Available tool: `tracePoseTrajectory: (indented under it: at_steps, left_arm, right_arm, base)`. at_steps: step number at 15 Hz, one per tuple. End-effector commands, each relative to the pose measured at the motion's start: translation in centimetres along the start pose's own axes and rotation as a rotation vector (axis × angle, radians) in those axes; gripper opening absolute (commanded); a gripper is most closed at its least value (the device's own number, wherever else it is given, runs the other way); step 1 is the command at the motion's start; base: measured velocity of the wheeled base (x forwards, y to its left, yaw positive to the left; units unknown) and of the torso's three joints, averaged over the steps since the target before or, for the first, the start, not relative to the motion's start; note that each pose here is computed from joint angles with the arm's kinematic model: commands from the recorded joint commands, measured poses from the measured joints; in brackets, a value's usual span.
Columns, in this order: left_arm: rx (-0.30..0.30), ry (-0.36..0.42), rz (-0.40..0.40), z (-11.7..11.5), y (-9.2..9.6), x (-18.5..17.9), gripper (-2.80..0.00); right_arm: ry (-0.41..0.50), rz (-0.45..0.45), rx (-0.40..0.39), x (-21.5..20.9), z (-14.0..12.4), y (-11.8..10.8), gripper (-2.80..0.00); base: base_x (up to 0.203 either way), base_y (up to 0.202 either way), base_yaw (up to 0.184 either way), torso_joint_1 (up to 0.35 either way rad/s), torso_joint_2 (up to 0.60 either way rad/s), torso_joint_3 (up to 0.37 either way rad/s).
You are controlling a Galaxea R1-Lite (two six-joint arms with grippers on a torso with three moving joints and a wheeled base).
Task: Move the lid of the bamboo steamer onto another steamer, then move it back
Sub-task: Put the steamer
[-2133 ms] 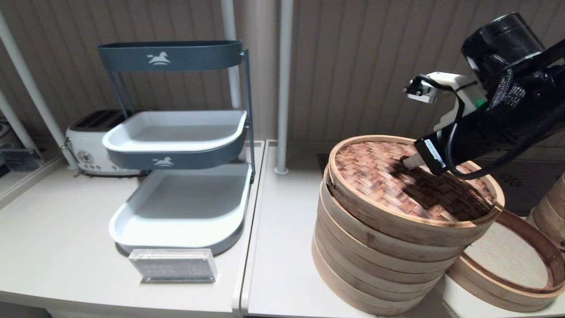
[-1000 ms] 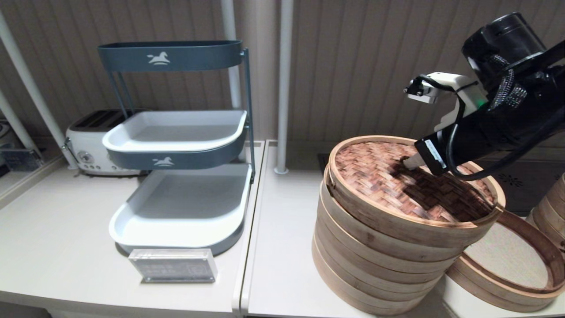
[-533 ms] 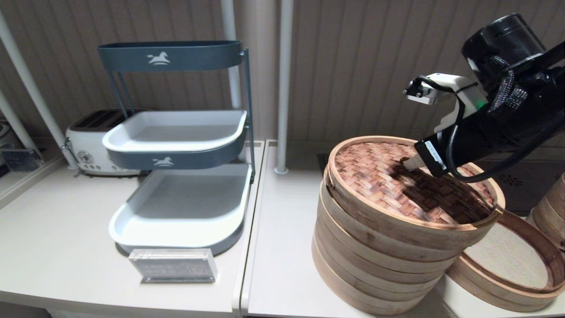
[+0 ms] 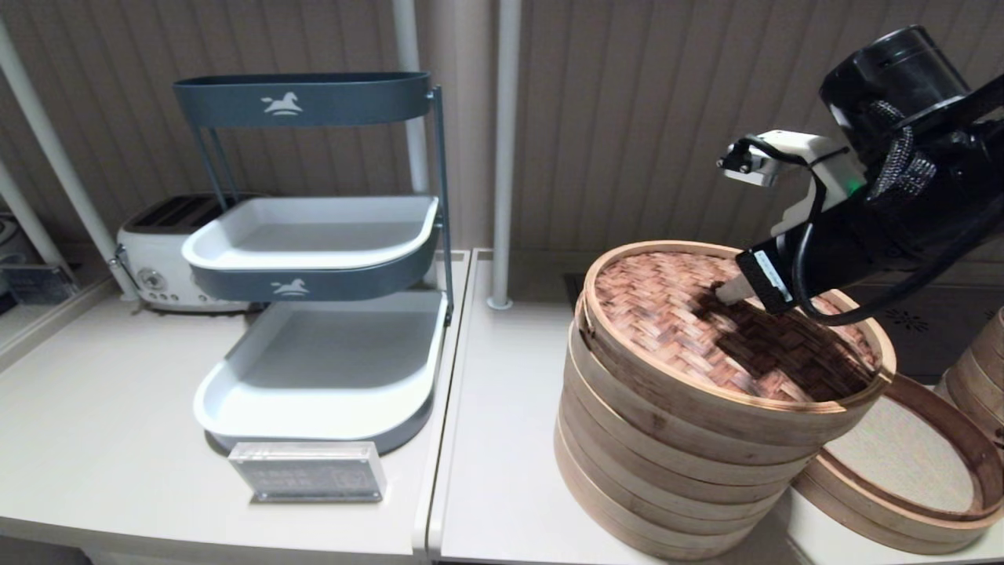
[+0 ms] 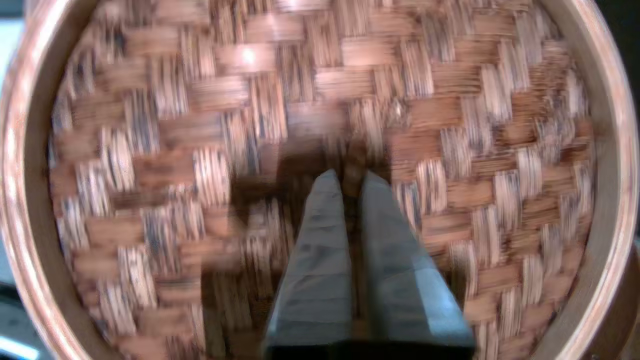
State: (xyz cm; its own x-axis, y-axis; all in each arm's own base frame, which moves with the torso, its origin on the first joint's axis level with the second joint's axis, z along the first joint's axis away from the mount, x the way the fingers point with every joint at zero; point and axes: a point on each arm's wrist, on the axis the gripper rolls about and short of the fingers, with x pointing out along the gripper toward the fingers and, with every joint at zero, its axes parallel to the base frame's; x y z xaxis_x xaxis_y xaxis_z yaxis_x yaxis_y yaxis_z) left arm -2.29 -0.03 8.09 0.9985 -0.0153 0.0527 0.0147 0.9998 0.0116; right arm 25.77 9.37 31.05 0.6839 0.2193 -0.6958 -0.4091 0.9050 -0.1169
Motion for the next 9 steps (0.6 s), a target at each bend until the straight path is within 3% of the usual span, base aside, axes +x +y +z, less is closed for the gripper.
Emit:
tracePoseTrajectory:
  at_steps: [1, 9]
  left_arm:
    - [-0.001, 0.027, 0.0, -0.8, 0.0, 0.2, -2.8]
    - [-0.001, 0.027, 0.0, -0.8, 0.0, 0.2, -2.8]
  right_arm:
    - [0.005, 0.001, -0.002, -0.1, -0.1, 0.0, 0.0]
    - [-0.061, -0.019, 0.009, -2.4, 0.1, -0.4, 0.0]
  base:
    - [0.0, 0.0, 0.0, 0.0, 0.0, 0.0]
    - [0.0, 0.0, 0.0, 0.0, 0.0, 0.0]
